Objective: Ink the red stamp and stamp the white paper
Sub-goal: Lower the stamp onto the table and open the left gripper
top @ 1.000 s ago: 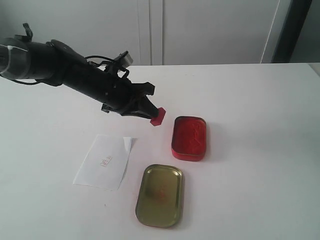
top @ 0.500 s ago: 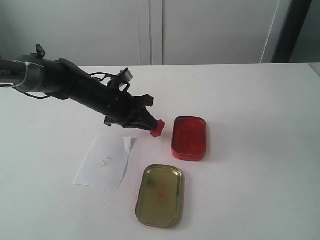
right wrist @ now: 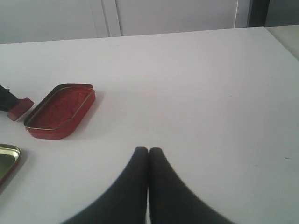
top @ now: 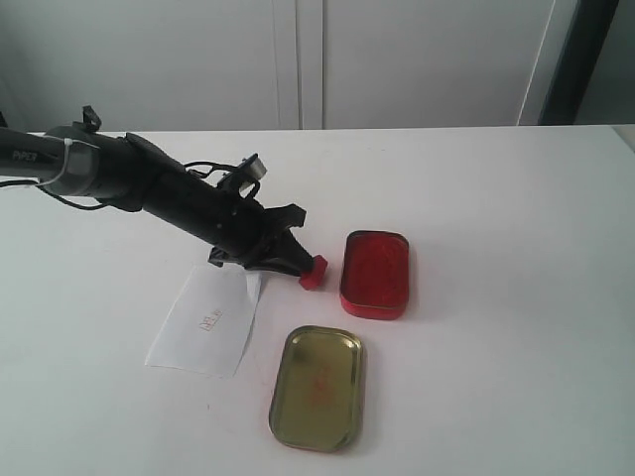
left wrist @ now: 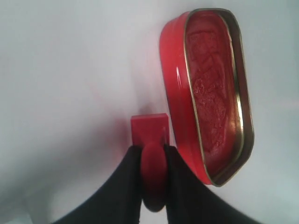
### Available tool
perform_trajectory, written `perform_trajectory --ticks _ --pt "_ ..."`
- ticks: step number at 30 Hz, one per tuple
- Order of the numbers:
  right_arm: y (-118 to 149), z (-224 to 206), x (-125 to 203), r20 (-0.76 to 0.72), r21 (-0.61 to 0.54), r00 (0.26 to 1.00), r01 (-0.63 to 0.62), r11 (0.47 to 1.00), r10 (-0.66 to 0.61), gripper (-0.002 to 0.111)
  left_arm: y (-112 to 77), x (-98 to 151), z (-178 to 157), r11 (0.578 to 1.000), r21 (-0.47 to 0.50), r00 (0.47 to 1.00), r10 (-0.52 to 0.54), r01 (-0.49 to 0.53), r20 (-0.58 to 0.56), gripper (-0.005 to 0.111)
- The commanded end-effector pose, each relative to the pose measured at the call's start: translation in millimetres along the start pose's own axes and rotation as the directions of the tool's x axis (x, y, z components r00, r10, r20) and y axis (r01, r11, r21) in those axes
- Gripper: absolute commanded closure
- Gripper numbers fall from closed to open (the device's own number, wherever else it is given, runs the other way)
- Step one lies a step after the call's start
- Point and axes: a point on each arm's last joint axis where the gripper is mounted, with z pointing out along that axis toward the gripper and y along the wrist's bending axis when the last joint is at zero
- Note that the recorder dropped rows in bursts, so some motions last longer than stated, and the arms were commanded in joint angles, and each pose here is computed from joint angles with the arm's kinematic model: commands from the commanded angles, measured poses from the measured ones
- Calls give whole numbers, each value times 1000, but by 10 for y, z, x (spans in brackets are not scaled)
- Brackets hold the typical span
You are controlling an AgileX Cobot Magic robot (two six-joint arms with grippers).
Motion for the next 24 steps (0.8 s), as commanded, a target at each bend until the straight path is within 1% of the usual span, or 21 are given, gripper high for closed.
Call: perform_trajectory --ticks 1,10,12,17,20,24 --pt "-3 3 4 13 2 1000 -5 1000 5 108 -35 -1 -10 999 34 1000 -10 11 -5 107" --pt "-3 3 4 13 2 1000 -5 1000 5 108 -33 -2 -10 999 32 1000 -22 22 -4 106" --pt "-3 3 4 13 2 1000 -5 1000 5 108 -31 -5 -10 999 30 1000 -22 22 -1 100" --pt "-3 3 4 13 2 1000 -5 1000 5 108 -24 0 -10 1000 22 1000 -14 15 -5 75" --pt "-3 3 4 13 2 1000 -5 1000 5 108 -22 2 -10 1000 20 1000 -9 9 -7 65" --pt "-3 3 4 13 2 1000 -5 1000 5 108 -7 -4 -23 1000 18 1000 -12 12 -4 60"
